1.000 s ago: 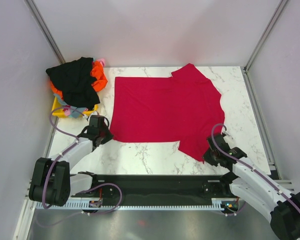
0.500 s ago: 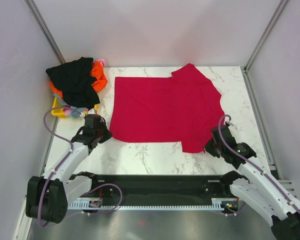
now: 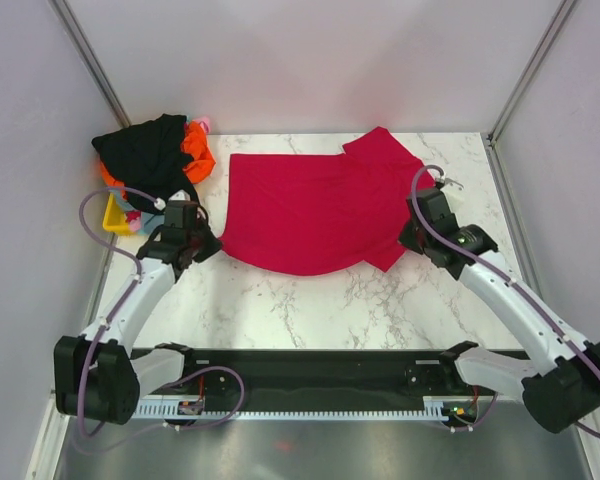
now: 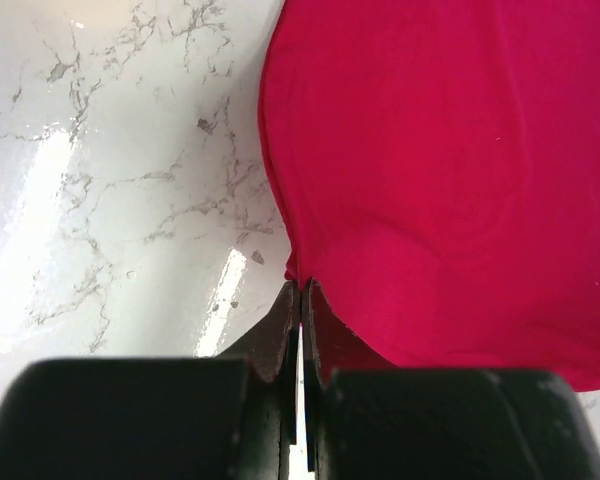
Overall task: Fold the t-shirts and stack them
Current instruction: Fold the tshirt
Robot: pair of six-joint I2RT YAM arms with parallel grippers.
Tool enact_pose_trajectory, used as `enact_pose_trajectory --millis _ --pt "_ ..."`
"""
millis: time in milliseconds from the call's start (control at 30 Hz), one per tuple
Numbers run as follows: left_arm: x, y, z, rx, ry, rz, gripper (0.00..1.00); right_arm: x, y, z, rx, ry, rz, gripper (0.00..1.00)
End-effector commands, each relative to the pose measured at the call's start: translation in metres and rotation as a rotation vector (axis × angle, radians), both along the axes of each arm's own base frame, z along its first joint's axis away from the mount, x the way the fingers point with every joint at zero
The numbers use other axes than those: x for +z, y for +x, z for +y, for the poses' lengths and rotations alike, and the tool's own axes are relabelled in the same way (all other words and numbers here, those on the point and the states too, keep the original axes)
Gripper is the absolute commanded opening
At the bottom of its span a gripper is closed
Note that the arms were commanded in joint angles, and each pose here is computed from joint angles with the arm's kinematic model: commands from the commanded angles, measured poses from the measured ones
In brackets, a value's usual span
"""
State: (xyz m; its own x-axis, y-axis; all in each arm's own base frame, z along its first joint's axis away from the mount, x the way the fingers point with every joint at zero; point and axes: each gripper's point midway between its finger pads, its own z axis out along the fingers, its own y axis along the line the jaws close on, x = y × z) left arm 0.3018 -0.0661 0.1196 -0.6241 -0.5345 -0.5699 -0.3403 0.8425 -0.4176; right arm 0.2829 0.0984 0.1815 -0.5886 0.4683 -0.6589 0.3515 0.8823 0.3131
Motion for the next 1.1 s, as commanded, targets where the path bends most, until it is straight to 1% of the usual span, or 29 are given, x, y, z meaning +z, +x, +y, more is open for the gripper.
enact_pose_trajectory --millis 0,33,100,133,167,200,233,300,400,633,667,767,800,967,1067 --pt "0.013 0.016 0.003 -0.016 0.033 -0.011 0.02 0.028 0.033 -0.006 -0.006 -0.047 -0.092 0.00" --pt "0.006 0.020 0.003 -0.015 0.036 0.013 0.02 0.023 0.040 -0.007 -0.002 -0.063 -0.078 0.00" --pt "0.011 0.029 0.002 -0.019 0.037 0.012 0.02 0.029 0.055 -0.013 -0.010 -0.053 -0.092 0.00" --pt "0.003 0.033 0.002 -0.020 0.042 0.037 0.02 0.024 0.061 -0.015 -0.005 -0.065 -0.075 0.00" --pt "0.007 0.039 0.002 -0.020 0.045 0.030 0.02 0.024 0.066 -0.022 -0.020 -0.069 -0.072 0.00" --pt "0.006 0.044 0.002 -0.016 0.045 0.033 0.02 0.030 0.073 -0.022 -0.018 -0.061 -0.089 0.00" --pt "-0.002 0.048 0.003 -0.015 0.051 0.057 0.02 0.026 0.079 -0.023 -0.016 -0.070 -0.078 0.00" --pt "-0.002 0.059 0.004 -0.011 0.052 0.058 0.02 0.030 0.091 -0.025 -0.012 -0.079 -0.090 0.00" --pt "-0.009 0.074 0.006 -0.002 0.065 0.077 0.02 0.016 0.107 -0.026 -0.005 -0.093 -0.053 0.00" --pt "-0.020 0.107 0.006 0.000 0.089 0.100 0.02 0.000 0.134 -0.029 -0.010 -0.088 -0.020 0.00" --pt "-0.028 0.110 0.006 -0.004 0.094 0.121 0.02 0.001 0.138 -0.029 -0.011 -0.087 -0.023 0.00" --pt "-0.031 0.118 0.008 0.000 0.100 0.126 0.02 -0.005 0.148 -0.030 -0.014 -0.095 -0.008 0.00" --pt "-0.038 0.120 0.010 0.007 0.103 0.142 0.02 -0.012 0.151 -0.031 -0.014 -0.096 0.007 0.00" --pt "-0.043 0.135 0.008 -0.007 0.097 0.151 0.02 -0.018 0.168 -0.039 -0.034 -0.101 0.017 0.00" --pt "-0.051 0.139 0.007 -0.008 0.098 0.170 0.02 -0.031 0.179 -0.042 -0.037 -0.107 0.046 0.00"
